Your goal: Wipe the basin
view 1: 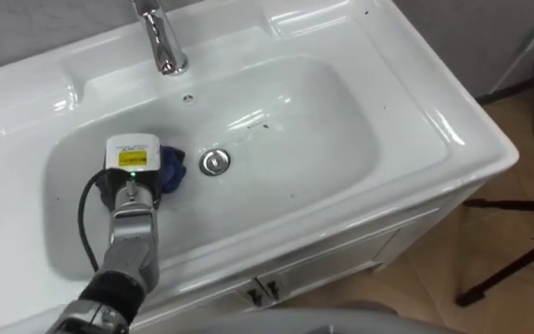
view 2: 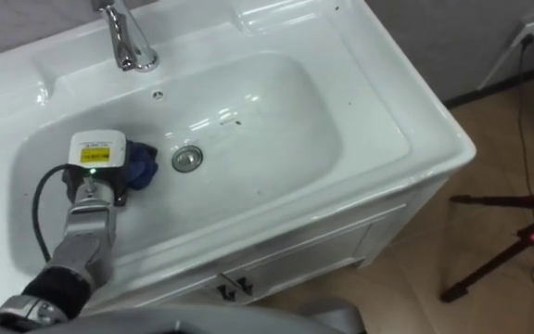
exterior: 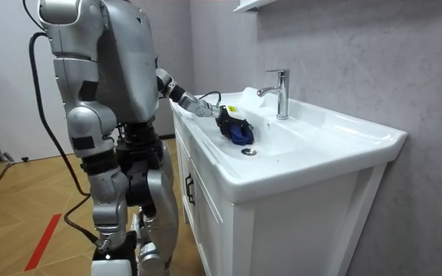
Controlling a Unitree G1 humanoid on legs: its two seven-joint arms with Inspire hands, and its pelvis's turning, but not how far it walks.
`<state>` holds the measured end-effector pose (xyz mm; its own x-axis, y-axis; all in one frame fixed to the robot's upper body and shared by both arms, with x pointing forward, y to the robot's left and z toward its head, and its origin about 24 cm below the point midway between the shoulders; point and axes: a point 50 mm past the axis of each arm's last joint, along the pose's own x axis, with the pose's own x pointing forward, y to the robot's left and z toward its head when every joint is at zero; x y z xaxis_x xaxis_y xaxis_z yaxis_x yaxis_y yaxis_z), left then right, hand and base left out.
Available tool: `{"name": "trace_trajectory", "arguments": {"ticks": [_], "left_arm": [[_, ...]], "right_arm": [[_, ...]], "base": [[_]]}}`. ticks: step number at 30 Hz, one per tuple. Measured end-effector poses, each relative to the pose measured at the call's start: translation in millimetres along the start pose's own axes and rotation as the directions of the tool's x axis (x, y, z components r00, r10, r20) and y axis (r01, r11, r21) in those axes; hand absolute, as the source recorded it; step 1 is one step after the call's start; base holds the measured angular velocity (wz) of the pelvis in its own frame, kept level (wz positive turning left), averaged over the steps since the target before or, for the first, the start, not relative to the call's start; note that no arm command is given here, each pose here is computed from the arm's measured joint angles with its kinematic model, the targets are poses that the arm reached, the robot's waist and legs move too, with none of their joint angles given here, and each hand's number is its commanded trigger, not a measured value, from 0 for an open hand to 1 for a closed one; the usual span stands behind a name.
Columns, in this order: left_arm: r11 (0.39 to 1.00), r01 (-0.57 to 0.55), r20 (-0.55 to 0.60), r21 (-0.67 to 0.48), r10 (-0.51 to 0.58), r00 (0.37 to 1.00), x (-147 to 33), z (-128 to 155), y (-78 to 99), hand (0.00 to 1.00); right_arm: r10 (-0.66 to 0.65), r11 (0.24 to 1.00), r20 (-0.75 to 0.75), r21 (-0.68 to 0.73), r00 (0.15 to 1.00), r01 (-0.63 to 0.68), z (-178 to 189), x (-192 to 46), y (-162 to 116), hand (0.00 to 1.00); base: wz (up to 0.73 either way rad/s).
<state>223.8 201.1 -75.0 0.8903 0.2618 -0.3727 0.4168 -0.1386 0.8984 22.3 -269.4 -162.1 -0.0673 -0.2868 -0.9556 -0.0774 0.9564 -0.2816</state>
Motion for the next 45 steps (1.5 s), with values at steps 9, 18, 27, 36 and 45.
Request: {"name": "trace_trajectory", "arguments": {"ticks": [9, 18, 27, 36, 45], "left_arm": [[0.997, 0.012, 0.002, -0.073, -0.012, 1.000, 17.9, 19, 18.7, 1.00], [0.988, 0.070, -0.007, -0.137, -0.072, 0.997, 30.2, 24, 30.8, 1.00], [0.981, 0.091, 0.007, -0.169, -0.091, 0.996, 38.7, 31, 42.0, 1.00], [0.959, 0.122, 0.040, -0.254, -0.116, 0.992, 45.8, 47, 56.2, 1.00], [0.960, 0.106, 0.087, -0.257, -0.086, 0.992, 46.0, 64, 69.5, 1.00]], "right_arm": [[0.014, 1.000, -0.018, -0.012, 1.000, -0.015, 1, 0, 6, 0.00], [0.037, 0.999, -0.045, -0.027, 0.998, -0.039, -5, 0, 7, 0.00], [0.026, 0.999, -0.029, -0.039, 0.999, -0.027, 1, 0, 2, 0.00], [0.029, 1.000, 0.037, -0.006, 0.999, -0.029, 21, -3, 0, 0.00], [0.038, 0.998, 0.054, 0.042, 0.998, -0.040, 28, -4, 1, 0.00]], "base": [[0.08], [-0.09], [-0.06], [-0.04], [0.02]]}}
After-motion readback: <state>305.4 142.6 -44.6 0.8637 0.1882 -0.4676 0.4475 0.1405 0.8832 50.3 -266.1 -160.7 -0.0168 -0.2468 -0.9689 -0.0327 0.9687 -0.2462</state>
